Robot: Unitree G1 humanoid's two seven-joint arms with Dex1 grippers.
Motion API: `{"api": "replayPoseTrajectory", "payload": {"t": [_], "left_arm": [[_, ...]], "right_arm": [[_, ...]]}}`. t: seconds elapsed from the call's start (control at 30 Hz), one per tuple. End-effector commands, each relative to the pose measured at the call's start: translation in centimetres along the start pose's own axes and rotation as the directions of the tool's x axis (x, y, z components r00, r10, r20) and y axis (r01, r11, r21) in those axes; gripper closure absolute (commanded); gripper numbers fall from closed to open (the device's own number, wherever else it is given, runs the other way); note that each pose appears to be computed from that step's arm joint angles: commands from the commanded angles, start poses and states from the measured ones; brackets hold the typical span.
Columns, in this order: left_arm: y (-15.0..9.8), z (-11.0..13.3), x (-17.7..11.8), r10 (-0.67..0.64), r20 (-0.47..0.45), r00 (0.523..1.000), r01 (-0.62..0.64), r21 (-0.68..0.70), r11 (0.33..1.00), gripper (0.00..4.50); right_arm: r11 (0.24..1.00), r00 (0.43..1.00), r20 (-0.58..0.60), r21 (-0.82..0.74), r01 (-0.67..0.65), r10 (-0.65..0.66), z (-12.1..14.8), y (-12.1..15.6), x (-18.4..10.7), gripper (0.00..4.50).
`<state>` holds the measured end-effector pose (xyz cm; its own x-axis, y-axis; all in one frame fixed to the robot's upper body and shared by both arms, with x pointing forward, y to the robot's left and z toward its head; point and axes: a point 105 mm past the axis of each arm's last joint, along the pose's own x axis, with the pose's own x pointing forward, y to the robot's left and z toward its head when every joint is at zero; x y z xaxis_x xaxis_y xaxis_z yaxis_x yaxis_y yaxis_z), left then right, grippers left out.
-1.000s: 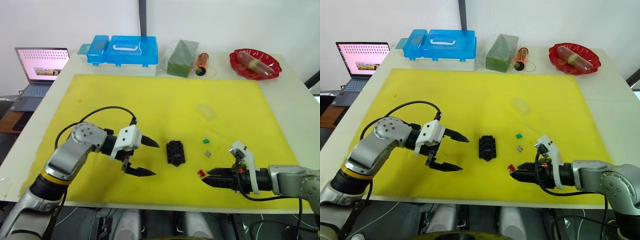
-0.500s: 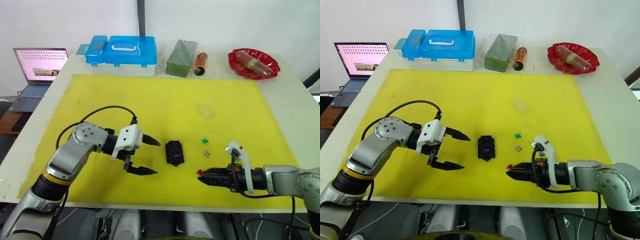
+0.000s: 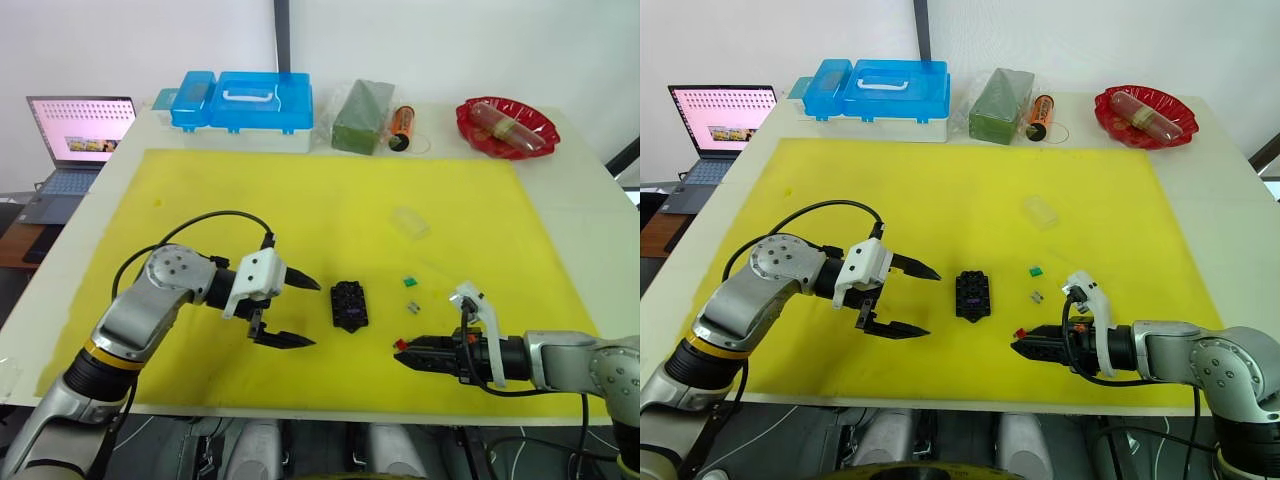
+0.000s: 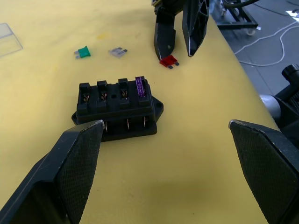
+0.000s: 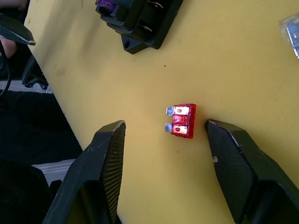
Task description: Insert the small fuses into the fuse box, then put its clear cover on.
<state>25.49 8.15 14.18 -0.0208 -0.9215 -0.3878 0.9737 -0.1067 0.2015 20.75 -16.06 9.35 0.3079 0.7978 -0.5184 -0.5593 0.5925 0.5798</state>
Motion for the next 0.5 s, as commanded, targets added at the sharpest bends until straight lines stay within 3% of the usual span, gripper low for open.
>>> {"api": "replayPoseTrajectory", "payload": {"t": [0.03,0.13,0.5], "left_arm": [[-0.03,0.51,0.08,0.003,0.01,1.0,-0.004,0.031,1.0,0.0],[-0.01,0.53,0.09,0.005,0.011,1.0,-0.006,0.032,0.999,0.0],[0.13,0.58,0.12,0.011,0.014,1.0,-0.011,0.032,0.999,0.0]], "right_arm": [[1.0,1.0,-0.022,0.019,-0.021,0.021,-0.63,0.27,0.12,2.27],[1.0,1.0,-0.021,0.019,-0.018,0.018,-0.64,0.24,0.09,3.26],[1.0,1.0,-0.016,0.016,-0.002,0.002,-0.44,-0.16,-0.05,3.26]]}}
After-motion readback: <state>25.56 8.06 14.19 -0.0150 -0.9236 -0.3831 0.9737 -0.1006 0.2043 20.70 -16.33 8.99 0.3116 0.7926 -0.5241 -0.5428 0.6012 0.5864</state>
